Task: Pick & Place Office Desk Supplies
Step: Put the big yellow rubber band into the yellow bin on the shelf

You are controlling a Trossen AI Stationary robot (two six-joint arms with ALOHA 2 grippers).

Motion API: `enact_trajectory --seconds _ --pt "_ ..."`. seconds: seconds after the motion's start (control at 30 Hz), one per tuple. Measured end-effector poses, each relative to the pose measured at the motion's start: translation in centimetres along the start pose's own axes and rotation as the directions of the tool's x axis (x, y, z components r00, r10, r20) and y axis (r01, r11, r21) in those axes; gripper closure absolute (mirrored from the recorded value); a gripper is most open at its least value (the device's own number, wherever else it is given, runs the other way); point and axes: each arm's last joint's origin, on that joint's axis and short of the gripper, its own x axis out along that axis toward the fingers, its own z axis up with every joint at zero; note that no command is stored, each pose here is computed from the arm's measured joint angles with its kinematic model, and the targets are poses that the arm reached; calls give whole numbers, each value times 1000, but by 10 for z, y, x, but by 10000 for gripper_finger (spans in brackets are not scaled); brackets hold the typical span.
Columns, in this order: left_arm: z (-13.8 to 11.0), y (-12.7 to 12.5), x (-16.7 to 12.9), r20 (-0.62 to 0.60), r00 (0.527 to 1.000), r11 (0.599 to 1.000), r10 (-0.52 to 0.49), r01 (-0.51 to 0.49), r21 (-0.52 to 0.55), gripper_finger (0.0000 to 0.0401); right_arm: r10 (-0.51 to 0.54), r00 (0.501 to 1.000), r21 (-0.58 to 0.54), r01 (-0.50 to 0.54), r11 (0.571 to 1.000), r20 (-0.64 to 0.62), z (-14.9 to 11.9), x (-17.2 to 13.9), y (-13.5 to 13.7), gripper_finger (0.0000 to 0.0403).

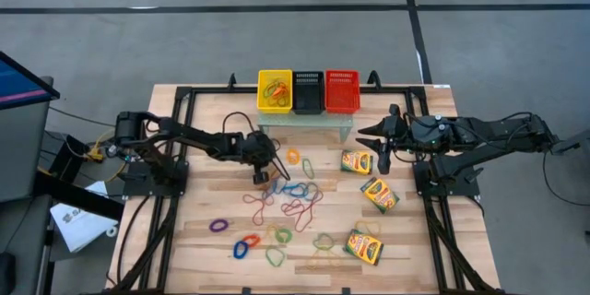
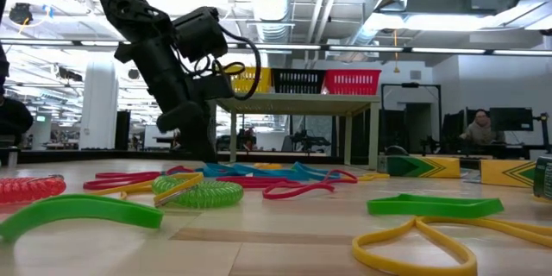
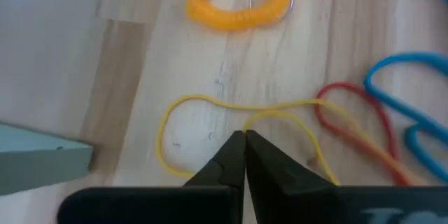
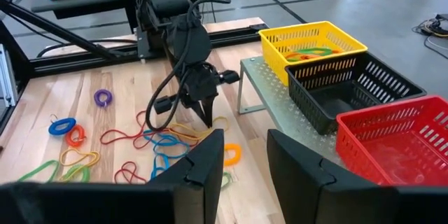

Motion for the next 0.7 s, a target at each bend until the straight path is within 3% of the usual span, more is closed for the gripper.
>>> enact_trajectory --seconds 0.3,0.47,0.7 --pt "28 0 -65 272 962 999 -19 26 -22 401 -1 1000 -11 1 1000 1 0 0 0 295" --pt "47 9 -108 437 899 999 17 5 -49 401 -1 1000 -24 1 1000 0 0 0 0 295" --pt "84 31 -167 593 794 990 131 -131 -43 401 -4 1000 -34 3 999 -14 -1 0 0 295"
